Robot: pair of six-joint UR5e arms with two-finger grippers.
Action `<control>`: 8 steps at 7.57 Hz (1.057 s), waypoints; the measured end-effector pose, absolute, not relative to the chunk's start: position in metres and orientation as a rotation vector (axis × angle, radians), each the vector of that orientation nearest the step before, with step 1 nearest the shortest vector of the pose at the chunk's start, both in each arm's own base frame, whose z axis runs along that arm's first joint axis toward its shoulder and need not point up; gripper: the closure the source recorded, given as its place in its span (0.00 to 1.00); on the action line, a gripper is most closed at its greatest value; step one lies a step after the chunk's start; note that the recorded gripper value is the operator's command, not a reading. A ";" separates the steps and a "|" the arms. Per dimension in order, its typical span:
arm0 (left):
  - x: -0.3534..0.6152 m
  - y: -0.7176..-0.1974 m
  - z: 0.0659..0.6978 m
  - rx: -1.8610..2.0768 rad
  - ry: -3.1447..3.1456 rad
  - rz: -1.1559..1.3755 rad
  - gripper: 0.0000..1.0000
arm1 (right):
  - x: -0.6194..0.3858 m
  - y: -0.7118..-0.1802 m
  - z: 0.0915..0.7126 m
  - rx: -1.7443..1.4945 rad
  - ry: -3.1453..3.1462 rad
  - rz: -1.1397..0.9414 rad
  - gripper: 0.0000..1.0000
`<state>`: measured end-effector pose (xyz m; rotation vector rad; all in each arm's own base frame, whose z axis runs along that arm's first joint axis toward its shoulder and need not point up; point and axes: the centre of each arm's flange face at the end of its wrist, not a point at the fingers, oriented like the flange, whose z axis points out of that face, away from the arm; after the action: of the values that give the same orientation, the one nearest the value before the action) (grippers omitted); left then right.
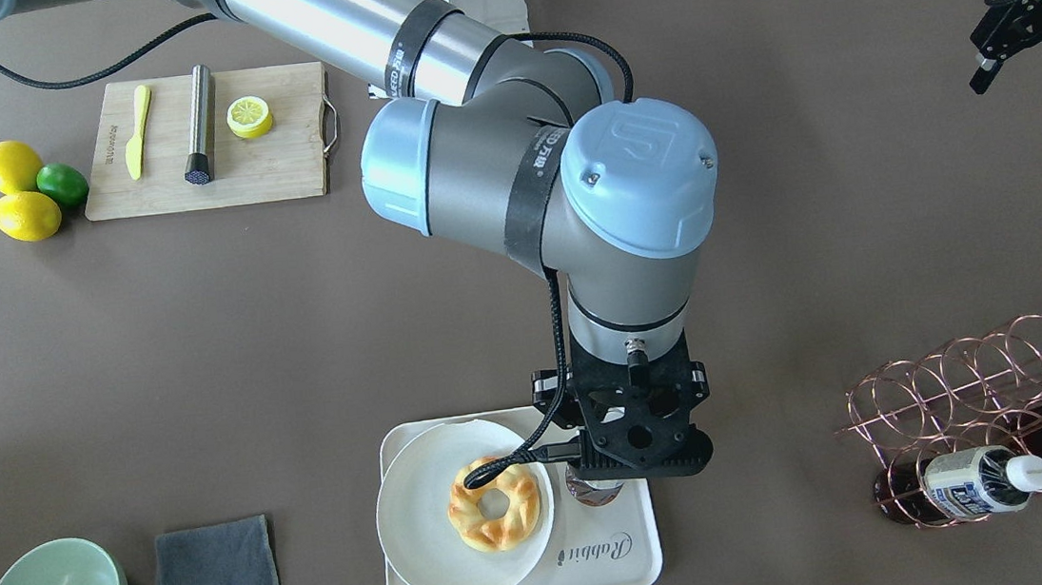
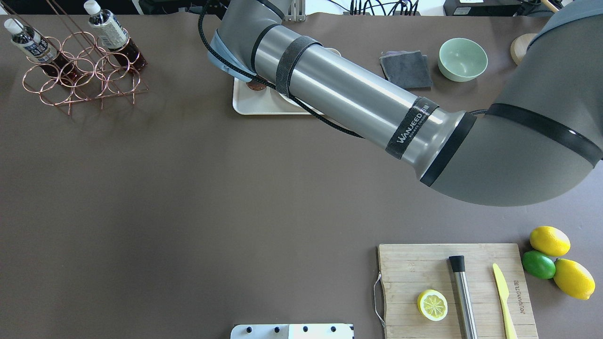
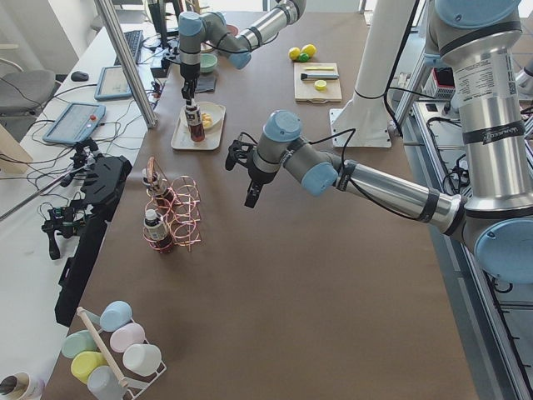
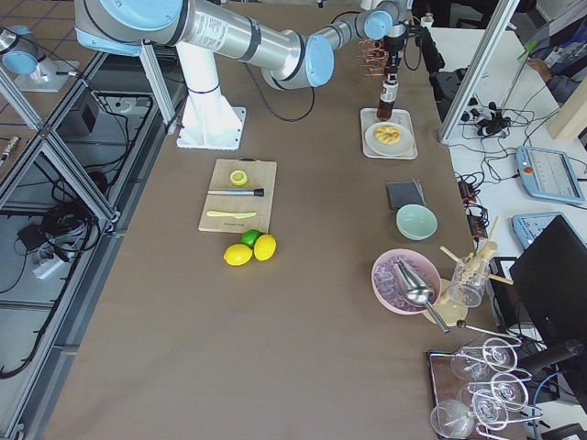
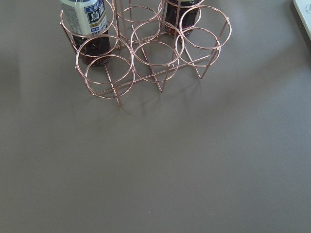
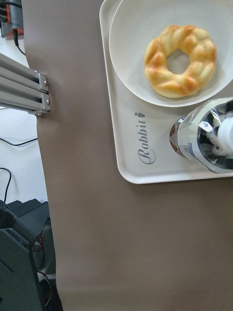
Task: Place tea on tray
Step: 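Carry the bottle with the right gripper and lower it onto the white tray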
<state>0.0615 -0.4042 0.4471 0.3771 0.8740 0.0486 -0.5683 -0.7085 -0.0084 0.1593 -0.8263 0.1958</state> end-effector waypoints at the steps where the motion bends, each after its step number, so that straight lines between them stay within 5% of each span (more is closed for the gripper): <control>1: 0.061 -0.404 0.447 0.377 0.874 0.048 0.03 | -0.569 -0.709 -0.007 0.159 -0.826 0.197 0.78; 4: 0.061 -0.404 0.449 0.375 0.871 0.046 0.03 | -0.570 -0.709 -0.007 0.159 -0.826 0.197 0.01; 8: 0.059 -0.400 0.458 0.358 0.864 0.038 0.03 | -0.565 -0.707 -0.026 0.161 -0.845 0.180 0.01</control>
<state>0.0587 -0.4001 0.4577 0.3582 0.8645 0.0384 -0.5648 -0.7068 -0.0260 0.1611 -0.8453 0.1798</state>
